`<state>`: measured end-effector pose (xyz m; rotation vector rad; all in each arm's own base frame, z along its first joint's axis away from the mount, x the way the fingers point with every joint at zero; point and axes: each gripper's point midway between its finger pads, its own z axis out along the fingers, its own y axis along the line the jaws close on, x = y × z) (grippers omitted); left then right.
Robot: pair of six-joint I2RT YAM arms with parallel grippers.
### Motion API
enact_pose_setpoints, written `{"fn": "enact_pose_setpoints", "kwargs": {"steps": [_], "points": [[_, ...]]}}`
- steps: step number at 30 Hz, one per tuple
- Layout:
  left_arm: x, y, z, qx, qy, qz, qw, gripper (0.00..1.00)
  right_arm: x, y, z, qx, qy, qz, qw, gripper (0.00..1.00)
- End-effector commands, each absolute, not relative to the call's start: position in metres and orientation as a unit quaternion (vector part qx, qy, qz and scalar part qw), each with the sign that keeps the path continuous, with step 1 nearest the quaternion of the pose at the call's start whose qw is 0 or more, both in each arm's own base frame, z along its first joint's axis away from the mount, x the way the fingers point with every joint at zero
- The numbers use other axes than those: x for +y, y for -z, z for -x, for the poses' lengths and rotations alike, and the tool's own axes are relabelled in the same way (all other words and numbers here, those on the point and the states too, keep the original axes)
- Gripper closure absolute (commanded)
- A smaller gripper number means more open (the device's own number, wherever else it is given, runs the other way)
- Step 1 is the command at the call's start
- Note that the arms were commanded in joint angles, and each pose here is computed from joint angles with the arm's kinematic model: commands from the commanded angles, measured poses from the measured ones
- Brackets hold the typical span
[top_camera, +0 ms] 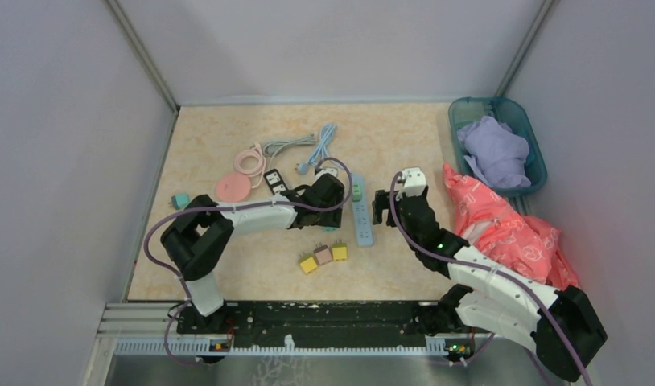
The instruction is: Insert the plug
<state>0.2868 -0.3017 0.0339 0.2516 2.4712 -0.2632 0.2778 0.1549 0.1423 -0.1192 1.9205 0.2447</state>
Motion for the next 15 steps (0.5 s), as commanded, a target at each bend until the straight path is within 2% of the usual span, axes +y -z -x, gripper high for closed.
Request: {"fn": "enact_pose_setpoints", "kwargs": {"steps": [1, 8, 15], "points": [[-0.304, -0.029, -0.284, 0.943, 0.106, -0.078, 0.305, 0.32, 0.16, -0.155, -0.281, 0.8, -0.124, 0.047, 0.585, 0.17], [-0.308, -0.017, -0.285, 0.945, 0.112, -0.07, 0.3, 0.36, 0.161, -0.155, -0.28, 0.8, -0.125, 0.051, 0.584, 0.17], [-0.302, -0.024, -0.289, 0.941, 0.13, -0.046, 0.31, 0.45, 0.169, -0.159, -0.278, 0.794, -0.146, 0.068, 0.587, 0.17]]}}
